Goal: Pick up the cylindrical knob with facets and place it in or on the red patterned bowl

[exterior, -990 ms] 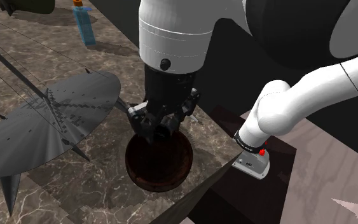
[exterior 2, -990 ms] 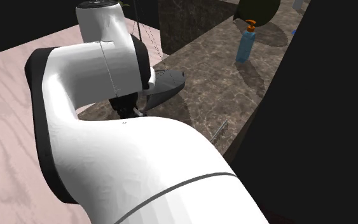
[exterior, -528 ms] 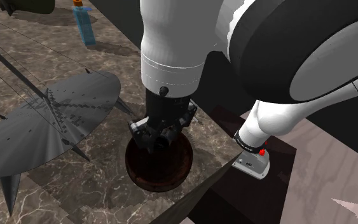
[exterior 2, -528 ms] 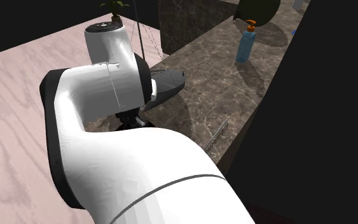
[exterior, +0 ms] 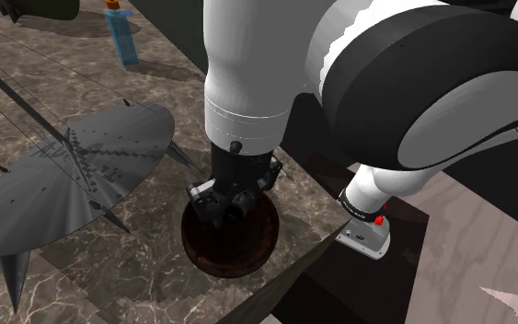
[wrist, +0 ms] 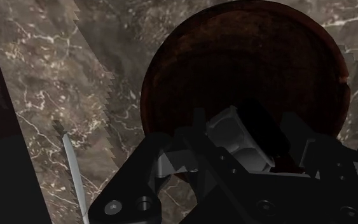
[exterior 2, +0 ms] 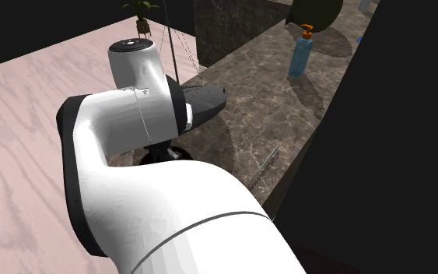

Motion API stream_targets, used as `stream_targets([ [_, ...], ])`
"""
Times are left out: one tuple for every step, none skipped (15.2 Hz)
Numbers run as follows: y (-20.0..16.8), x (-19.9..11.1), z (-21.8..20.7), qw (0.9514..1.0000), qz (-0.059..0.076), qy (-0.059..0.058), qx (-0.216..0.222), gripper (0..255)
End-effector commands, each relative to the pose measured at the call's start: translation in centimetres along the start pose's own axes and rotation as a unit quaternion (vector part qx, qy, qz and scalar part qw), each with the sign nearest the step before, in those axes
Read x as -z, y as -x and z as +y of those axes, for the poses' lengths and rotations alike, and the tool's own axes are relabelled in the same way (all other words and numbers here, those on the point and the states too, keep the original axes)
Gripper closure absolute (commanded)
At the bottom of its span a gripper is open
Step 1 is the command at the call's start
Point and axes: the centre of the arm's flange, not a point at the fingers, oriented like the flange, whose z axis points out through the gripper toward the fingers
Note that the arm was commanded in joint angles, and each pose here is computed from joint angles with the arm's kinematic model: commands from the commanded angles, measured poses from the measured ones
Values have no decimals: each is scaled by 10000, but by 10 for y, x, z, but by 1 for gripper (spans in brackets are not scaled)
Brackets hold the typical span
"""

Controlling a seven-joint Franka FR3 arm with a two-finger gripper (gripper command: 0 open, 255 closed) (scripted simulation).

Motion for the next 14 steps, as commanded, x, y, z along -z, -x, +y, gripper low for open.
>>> stream_targets([
  [0, 0, 0, 10000, 0, -1, 0, 255],
  [0, 0, 0, 10000, 0, -1, 0, 255],
  [0, 0, 0, 10000, 0, -1, 0, 0],
  [0, 0, 0, 10000, 0, -1, 0, 0],
  [0, 0, 0, 10000, 0, -1, 0, 0],
  [0, 0, 0, 10000, 0, -1, 0, 0],
  [0, 0, 0, 10000, 0, -1, 0, 0],
  [0, 0, 0, 10000, 0, -1, 0, 0],
  [0, 13, 0, 10000, 0, -1, 0, 0],
  [0, 26, 0, 10000, 0, -1, 0, 0],
  [0, 40, 0, 10000, 0, -1, 0, 0],
  [0, 50, 0, 10000, 0, -1, 0, 0],
  [0, 50, 0, 10000, 0, -1, 0, 0],
  [0, 50, 0, 10000, 0, -1, 0, 0],
])
